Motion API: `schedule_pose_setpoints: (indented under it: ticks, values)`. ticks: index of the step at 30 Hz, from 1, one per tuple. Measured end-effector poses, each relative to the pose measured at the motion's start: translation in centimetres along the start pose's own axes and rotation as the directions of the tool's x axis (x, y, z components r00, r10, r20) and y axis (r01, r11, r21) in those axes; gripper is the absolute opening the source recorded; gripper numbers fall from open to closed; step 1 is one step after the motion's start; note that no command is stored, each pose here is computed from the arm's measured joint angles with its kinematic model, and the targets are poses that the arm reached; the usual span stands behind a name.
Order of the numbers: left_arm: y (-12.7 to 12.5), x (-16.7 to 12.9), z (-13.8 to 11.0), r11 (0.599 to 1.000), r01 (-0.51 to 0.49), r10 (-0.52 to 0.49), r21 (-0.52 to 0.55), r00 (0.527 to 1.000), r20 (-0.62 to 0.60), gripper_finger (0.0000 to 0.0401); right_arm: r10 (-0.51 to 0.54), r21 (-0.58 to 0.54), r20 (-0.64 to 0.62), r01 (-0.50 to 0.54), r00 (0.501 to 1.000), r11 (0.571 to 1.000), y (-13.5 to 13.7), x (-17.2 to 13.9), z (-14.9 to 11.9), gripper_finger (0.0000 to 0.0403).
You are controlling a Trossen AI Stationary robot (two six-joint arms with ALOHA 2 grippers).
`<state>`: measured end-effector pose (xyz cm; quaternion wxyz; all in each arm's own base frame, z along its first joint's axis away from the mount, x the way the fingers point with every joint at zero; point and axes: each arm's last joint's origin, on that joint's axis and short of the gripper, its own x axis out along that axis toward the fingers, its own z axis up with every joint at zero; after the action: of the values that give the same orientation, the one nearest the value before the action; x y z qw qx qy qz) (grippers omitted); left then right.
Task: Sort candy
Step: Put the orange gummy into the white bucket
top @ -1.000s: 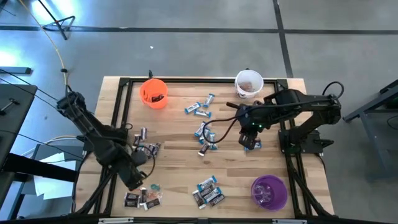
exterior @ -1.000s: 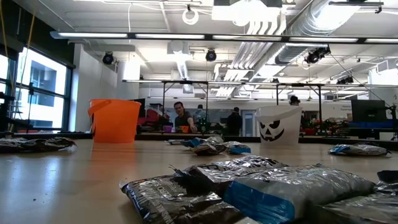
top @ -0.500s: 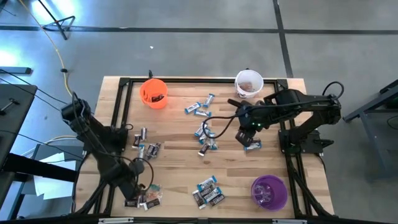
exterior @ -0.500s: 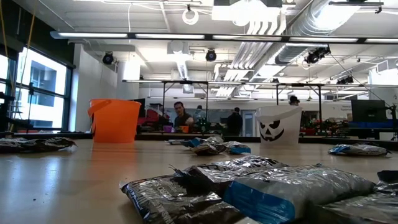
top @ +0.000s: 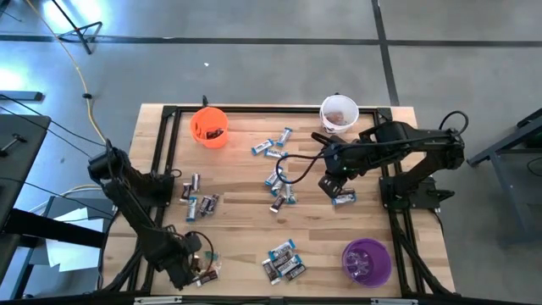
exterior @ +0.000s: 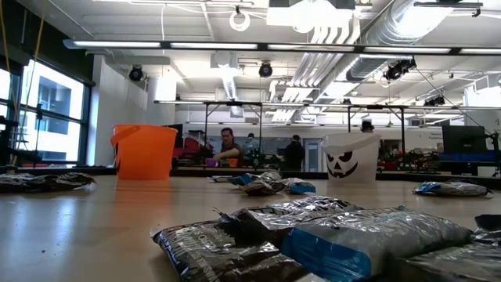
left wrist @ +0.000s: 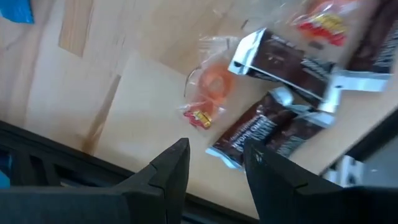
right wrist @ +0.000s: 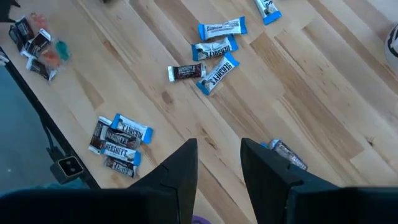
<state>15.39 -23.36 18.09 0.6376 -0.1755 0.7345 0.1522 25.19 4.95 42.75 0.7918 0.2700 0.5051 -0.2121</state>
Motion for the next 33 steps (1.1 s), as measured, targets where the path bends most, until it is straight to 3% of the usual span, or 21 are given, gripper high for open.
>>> schedule_pose_setpoints:
  ticks: [12,24,33]
  values:
    - [-0.6,3.7,2.2,0.989,-0.146,0.146,0.026,0.989,0.011,0.0140,0.011,-0.055,-0.013,-0.011,1.000,0.998,0.0,0.0,0.0,0.0117]
    - [-0.8,5.7,3.9,0.979,-0.204,0.203,-0.011,0.978,-0.052,0.0136,0.028,-0.089,-0.035,-0.031,0.999,0.996,0.1,0.0,-0.1,0.0117]
    - [-0.5,4.7,4.2,0.986,-0.156,0.151,-0.060,0.984,-0.092,0.0037,0.028,-0.113,-0.035,-0.031,0.999,0.993,0.1,0.0,-0.1,0.0117]
